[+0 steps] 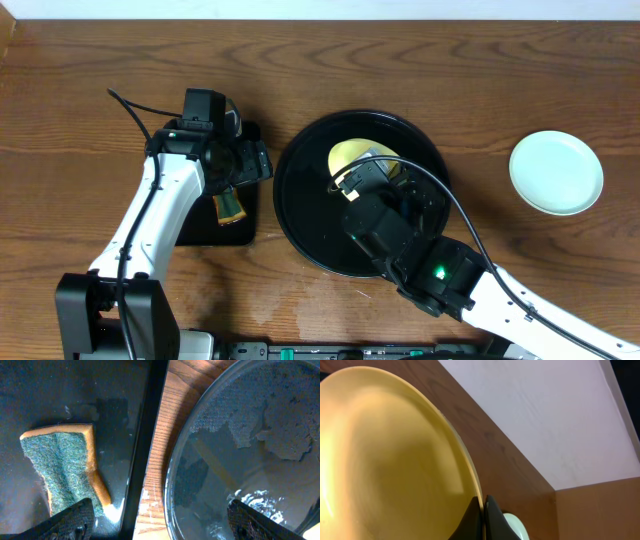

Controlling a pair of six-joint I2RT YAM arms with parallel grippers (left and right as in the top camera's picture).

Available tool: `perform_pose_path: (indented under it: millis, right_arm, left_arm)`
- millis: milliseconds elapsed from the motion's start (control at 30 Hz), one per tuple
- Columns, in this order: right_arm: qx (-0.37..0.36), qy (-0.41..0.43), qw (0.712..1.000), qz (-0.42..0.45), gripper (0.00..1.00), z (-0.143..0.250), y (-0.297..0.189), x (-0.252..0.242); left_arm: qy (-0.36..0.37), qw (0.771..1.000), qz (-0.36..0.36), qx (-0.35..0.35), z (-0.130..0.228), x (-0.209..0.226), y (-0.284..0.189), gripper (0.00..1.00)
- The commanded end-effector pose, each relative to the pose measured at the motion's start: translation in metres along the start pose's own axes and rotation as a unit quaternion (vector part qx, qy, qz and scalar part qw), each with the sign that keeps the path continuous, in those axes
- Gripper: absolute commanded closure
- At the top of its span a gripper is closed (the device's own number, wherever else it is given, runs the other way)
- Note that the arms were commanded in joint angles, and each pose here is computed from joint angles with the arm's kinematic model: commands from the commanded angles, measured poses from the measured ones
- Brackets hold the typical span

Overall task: Clean dirty plates on tray and stack at the side
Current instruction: 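Tilt the yellow plate up on edge with the right gripper, then carry the yellow plate right and stack it on the green plates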

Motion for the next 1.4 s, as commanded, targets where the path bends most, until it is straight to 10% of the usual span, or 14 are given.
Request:
perform_pose_path:
  millis: [0, 867, 1367]
  right_arm:
    - [-0.009, 0.001, 1.0, 0.014, 0.99, -0.004, -0.006, -0.007]
    - [-0.01, 0.017, 1.0, 0.015, 0.99, -0.005, -0.005, -0.007]
    - [0.103, 0.346, 0.918, -0.162, 0.99, 0.04, 0.053, -0.006]
  left_arm:
    - [0.004, 1.0, 0.008, -0.003, -0.003, -0.004, -0.003, 0.14]
    - [0.004, 1.0, 0.008, -0.003, -0.003, -0.004, -0.003, 0.14]
    - [0.004, 1.0, 0.008, -0.003, -0.003, -0.004, -0.003, 0.14]
Point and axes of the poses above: each gripper's point midway between its finger pads, its own y axis out along the fingers, its own x axis along the line the jaws close on, z = x × y, the point moved 2 cm from there along -y, back along the fingers, and after that the axes turned 2 degrees about y, right-handed, at the moved point
